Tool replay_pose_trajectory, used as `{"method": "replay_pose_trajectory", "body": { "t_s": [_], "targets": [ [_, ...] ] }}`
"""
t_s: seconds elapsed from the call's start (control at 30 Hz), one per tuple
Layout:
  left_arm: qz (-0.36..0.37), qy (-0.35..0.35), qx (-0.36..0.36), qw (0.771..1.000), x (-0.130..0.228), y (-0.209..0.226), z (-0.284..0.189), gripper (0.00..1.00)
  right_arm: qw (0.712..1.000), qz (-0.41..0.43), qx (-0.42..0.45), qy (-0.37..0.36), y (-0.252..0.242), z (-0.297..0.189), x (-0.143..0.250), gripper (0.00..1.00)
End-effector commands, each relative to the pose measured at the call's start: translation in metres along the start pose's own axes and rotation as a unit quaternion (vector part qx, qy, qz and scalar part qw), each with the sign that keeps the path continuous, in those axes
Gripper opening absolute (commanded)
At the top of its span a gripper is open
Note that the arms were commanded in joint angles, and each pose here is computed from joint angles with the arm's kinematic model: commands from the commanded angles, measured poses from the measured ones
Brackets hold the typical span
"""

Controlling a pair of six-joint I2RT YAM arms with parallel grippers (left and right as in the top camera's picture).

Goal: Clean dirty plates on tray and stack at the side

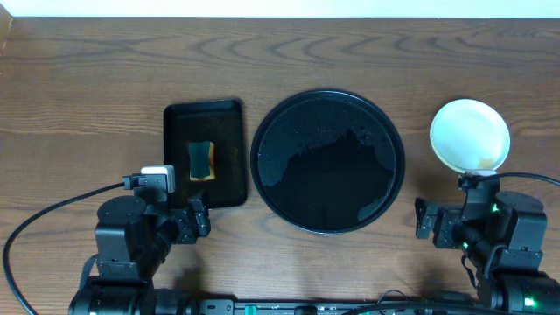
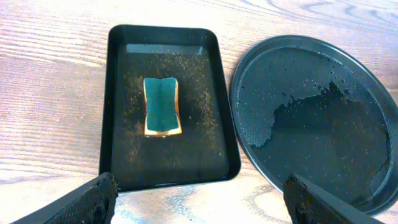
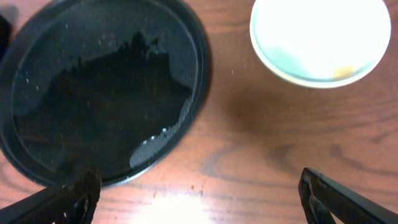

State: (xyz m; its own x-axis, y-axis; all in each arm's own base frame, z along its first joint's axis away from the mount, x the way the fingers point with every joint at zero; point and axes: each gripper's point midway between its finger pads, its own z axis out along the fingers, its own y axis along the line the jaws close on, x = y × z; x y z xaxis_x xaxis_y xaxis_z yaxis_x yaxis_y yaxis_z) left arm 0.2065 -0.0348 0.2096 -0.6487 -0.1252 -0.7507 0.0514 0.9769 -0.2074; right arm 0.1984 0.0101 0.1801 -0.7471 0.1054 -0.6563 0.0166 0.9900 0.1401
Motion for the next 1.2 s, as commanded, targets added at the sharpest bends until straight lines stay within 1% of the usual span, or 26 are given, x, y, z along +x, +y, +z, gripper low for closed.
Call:
{"method": "replay_pose_trajectory", "body": {
  "t_s": [0.0, 0.2, 0.4, 0.5, 0.6, 0.67, 0.8, 0.87, 1.0, 1.17],
  "targets": [
    [0.007, 0.003, 0.002, 1.000, 0.002, 0.000, 0.001, 0.86, 1.000, 0.008, 0.002, 0.011, -0.001, 0.001, 0.006, 0.99],
    [0.007, 0.003, 0.002, 1.000, 0.002, 0.000, 0.001, 0.86, 1.000, 0.009, 0.002, 0.018, -0.001, 0.001, 0.010, 0.99],
    [0.007, 0.003, 0.002, 1.000, 0.002, 0.000, 0.001, 0.86, 1.000, -0.007, -0.007, -0.020, 0.005, -0.011, 0.007, 0.99],
    [0.007, 0.003, 0.002, 1.000, 0.002, 0.000, 0.001, 0.86, 0.997, -0.015, -0.014, -0.077, 0.007, -0.013, -0.006, 0.99],
    [0.007, 0.003, 0.002, 1.000, 0.002, 0.000, 0.001, 0.86, 0.987, -0.030, -0.029, -0.154, 0.013, -0.013, -0.021, 0.99],
    [0.007, 0.003, 0.002, 1.000, 0.002, 0.000, 0.001, 0.86, 0.975, -0.046, -0.046, -0.211, 0.020, -0.012, -0.029, 0.99],
    [0.007, 0.003, 0.002, 1.000, 0.002, 0.000, 0.001, 0.86, 0.949, -0.074, -0.078, -0.296, 0.034, -0.007, -0.036, 0.99],
    [0.007, 0.003, 0.002, 1.000, 0.002, 0.000, 0.001, 0.86, 0.928, -0.097, -0.091, -0.349, 0.042, -0.007, -0.042, 0.99],
    [0.007, 0.003, 0.002, 1.000, 0.002, 0.000, 0.001, 0.86, 0.904, -0.100, -0.094, -0.406, 0.042, -0.005, -0.048, 0.99],
    [0.007, 0.003, 0.002, 1.000, 0.002, 0.000, 0.001, 0.86, 0.894, -0.088, -0.069, -0.433, 0.031, 0.008, -0.047, 0.99]
  ]
}}
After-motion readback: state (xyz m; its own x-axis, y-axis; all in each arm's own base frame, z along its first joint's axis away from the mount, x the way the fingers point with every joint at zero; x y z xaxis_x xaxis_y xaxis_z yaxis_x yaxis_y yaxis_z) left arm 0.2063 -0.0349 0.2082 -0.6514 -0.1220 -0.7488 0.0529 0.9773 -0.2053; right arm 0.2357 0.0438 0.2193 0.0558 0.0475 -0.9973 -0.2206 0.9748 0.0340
